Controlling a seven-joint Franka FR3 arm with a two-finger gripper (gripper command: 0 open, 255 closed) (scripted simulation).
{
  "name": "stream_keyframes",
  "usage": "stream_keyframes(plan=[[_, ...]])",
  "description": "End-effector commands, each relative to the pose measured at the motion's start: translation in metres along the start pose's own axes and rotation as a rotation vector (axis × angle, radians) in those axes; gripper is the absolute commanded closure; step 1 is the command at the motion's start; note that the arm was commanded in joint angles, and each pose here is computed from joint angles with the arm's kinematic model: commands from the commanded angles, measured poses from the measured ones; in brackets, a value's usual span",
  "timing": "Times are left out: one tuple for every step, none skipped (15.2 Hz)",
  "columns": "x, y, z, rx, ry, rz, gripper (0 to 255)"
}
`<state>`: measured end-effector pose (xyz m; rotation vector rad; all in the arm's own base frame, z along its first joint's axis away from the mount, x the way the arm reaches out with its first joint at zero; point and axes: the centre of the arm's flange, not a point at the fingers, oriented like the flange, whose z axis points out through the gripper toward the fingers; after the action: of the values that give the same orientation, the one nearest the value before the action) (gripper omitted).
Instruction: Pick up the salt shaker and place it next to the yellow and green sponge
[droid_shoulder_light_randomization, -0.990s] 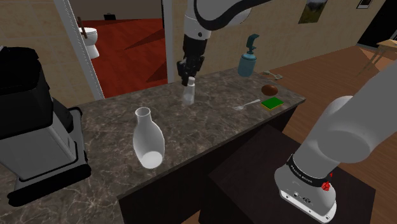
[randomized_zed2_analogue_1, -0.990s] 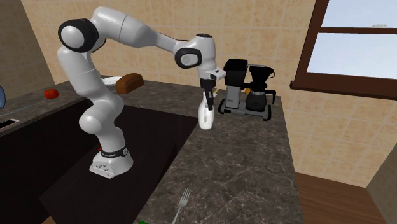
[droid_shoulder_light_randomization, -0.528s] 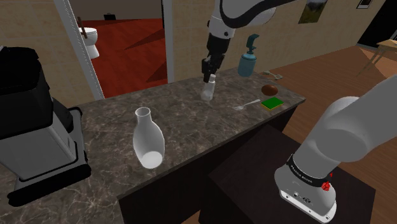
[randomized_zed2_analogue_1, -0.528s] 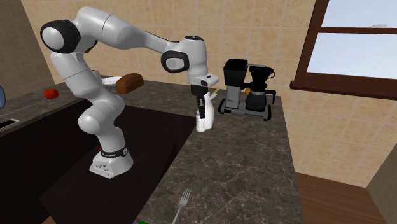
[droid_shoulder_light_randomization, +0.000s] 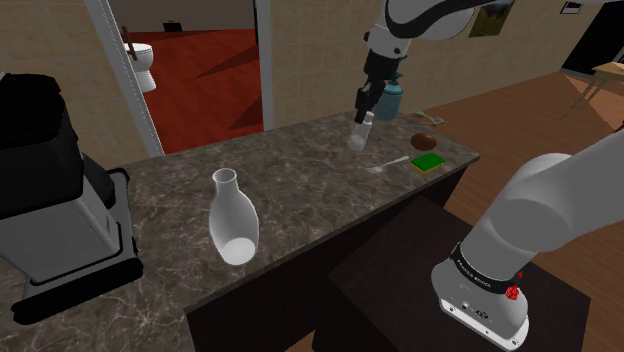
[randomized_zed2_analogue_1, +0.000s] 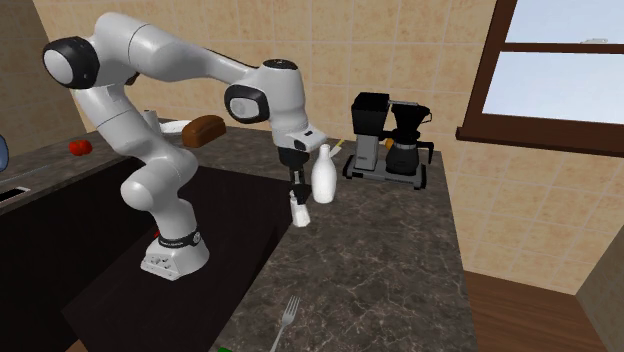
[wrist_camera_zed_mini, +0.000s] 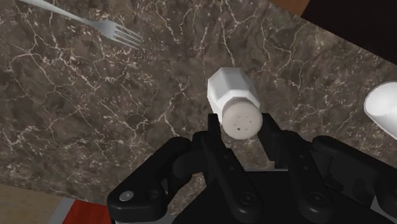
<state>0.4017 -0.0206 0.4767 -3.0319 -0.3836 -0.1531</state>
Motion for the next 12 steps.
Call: stream_keyframes(plan=[[-0.012, 0.022, -0.004, 0.0, 0.0, -0.002, 255], [-0.019, 0.033, -0.006, 0.0, 0.0, -0.002, 255], [-0.026, 0.044, -0.007, 0.0, 0.0, -0.002, 255], [-0.032, 0.056, -0.009, 0.0, 0.0, -0.002, 255], [-0.039, 0.067, -0.011, 0.0, 0.0, -0.002, 255], [-0.046, 0.078, -0.012, 0.0, 0.0, -0.002, 255], [-0.052, 0.089, -0.014, 0.0, 0.0, -0.002, 255], [-0.059, 0.101, -0.015, 0.0, 0.0, -0.002, 255], [-0.066, 0.112, -0.017, 0.0, 0.0, -0.002, 255], [-0.072, 0.123, -0.018, 0.0, 0.0, -0.002, 255], [-0.079, 0.135, -0.02, 0.0, 0.0, -0.002, 255], [-0.086, 0.146, -0.022, 0.0, 0.0, -0.002, 255]])
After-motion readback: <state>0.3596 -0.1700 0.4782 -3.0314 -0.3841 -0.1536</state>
